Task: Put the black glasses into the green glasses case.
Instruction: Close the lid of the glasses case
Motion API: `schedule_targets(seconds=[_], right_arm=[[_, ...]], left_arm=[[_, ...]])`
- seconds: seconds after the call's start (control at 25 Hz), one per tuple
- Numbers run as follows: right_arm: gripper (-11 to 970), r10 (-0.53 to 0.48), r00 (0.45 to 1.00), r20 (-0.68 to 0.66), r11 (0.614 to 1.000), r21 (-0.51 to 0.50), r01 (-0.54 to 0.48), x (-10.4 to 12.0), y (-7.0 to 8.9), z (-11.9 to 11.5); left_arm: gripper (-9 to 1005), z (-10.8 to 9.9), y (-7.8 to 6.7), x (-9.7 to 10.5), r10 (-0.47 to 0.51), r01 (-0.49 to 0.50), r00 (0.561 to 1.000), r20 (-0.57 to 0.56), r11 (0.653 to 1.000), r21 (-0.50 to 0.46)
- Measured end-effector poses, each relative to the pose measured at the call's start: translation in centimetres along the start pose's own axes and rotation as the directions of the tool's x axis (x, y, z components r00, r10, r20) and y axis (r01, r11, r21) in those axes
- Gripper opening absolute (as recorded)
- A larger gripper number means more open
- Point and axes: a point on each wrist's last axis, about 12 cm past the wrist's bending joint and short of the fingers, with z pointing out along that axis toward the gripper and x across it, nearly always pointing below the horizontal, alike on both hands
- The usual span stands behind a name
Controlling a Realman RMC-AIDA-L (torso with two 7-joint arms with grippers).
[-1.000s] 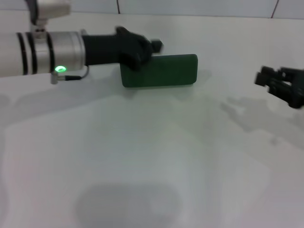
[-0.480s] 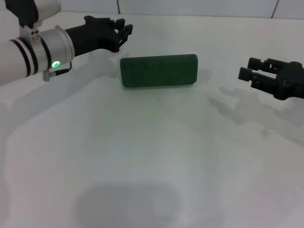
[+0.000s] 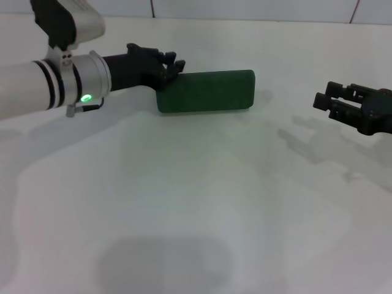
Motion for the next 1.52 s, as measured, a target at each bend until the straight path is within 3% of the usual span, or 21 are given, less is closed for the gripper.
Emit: schedule_targets(seconds=[0.36,0.68,1.16,1.36,1.52], right_arm=[[486,0.015,1.000,-0.001,1.000,0.015,-0.015,0.6,0.0,-0.6],[487,0.026,1.000,-0.002,0.999,0.021,-0.026,0.9,0.0,-0.8],[488,0.034,0.999,-0.004,0.999,0.022,-0.034,1.1,0.1,-0.8],[488,0.035,0.999,-0.004,0.999,0.022,-0.035,1.1,0.1,-0.8],[489,0.033,0.999,-0.004,0.999,0.020,-0.033,1.0,0.1,-0.8]], left_arm=[[228,-0.1,-0.7,0.3,0.008,-0.008,1.000,-0.005,0.999,0.053],[226,-0.3,-2.3,1.0,0.040,-0.036,0.999,-0.020,0.985,0.169],[222,-0.8,-4.3,2.0,0.097,-0.078,0.994,-0.045,0.946,0.314],[221,-1.0,-5.6,2.4,0.120,-0.097,0.992,-0.034,0.913,0.396],[219,-1.0,-6.1,3.1,0.124,-0.092,0.991,-0.053,0.908,0.410]])
